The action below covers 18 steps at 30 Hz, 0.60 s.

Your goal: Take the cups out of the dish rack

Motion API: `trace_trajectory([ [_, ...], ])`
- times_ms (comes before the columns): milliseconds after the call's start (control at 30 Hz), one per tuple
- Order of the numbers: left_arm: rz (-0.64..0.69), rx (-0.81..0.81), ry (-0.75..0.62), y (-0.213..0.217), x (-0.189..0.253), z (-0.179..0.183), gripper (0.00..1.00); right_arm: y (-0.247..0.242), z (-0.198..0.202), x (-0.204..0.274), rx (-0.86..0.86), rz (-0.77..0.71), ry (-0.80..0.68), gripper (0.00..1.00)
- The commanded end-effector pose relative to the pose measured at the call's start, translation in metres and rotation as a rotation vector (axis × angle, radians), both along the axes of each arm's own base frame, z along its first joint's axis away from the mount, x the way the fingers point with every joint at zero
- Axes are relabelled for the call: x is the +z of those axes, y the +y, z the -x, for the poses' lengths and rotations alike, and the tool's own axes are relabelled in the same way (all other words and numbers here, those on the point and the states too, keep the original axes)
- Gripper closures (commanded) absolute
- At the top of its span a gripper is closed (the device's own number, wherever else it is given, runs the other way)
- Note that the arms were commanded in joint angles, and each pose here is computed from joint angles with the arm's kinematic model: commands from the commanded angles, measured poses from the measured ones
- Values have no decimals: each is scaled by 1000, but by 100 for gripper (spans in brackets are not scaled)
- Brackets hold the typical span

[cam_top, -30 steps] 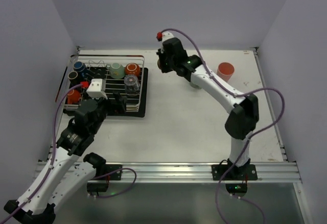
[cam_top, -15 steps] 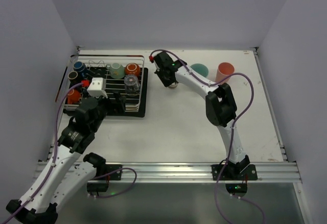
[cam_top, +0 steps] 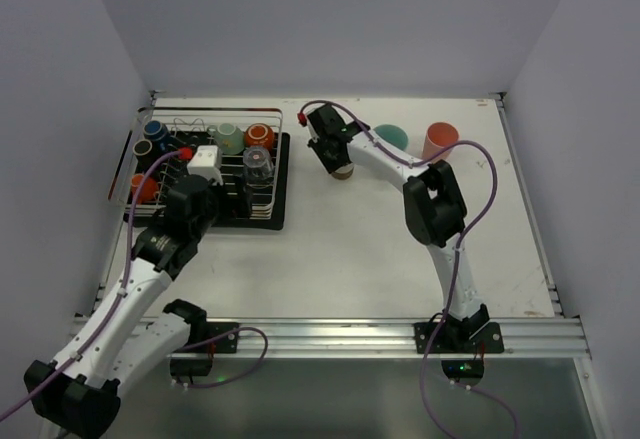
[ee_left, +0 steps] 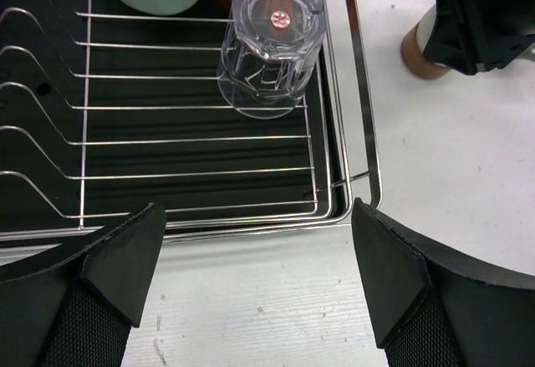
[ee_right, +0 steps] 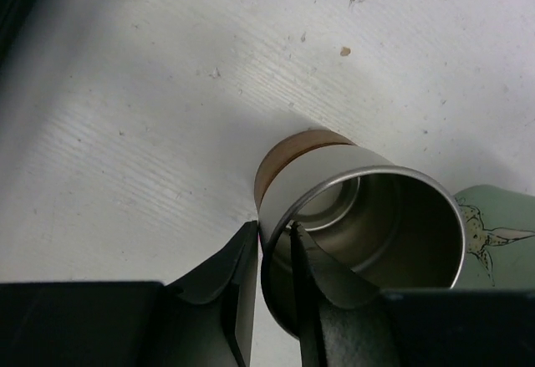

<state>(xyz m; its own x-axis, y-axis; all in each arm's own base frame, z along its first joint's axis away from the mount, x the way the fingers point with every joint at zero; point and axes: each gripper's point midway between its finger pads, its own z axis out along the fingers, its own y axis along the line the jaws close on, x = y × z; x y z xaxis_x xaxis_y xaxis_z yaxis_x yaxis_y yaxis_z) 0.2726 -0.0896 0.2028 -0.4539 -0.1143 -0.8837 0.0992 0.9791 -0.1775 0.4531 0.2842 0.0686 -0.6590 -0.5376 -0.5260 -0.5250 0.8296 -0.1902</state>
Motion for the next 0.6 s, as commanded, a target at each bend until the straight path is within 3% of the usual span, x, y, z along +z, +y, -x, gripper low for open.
trace_trajectory([
  [0,42,-20,-40,-9,29,-11,1,-2,-2,45,32,-42,-78,73],
  [67,54,-14,-29,-13,30,-17,1,2,-1,69,36,-93,-114,66],
  [200,74,15,4,-22,28,-42,2,13,8,129,32,-254,-189,32],
  [333,83,71,8,-26,23,-70,4,14,39,168,21,-432,-211,15],
  [367,78,86,9,-25,21,-75,4,9,51,196,23,-493,-254,13],
  [467,47,131,-6,-24,19,-99,4,15,85,195,55,-646,-219,12],
  [500,21,149,17,-23,8,-107,4,10,100,218,53,-724,-249,12],
  [567,-4,160,15,-23,9,-119,4,9,119,205,69,-783,-233,13],
])
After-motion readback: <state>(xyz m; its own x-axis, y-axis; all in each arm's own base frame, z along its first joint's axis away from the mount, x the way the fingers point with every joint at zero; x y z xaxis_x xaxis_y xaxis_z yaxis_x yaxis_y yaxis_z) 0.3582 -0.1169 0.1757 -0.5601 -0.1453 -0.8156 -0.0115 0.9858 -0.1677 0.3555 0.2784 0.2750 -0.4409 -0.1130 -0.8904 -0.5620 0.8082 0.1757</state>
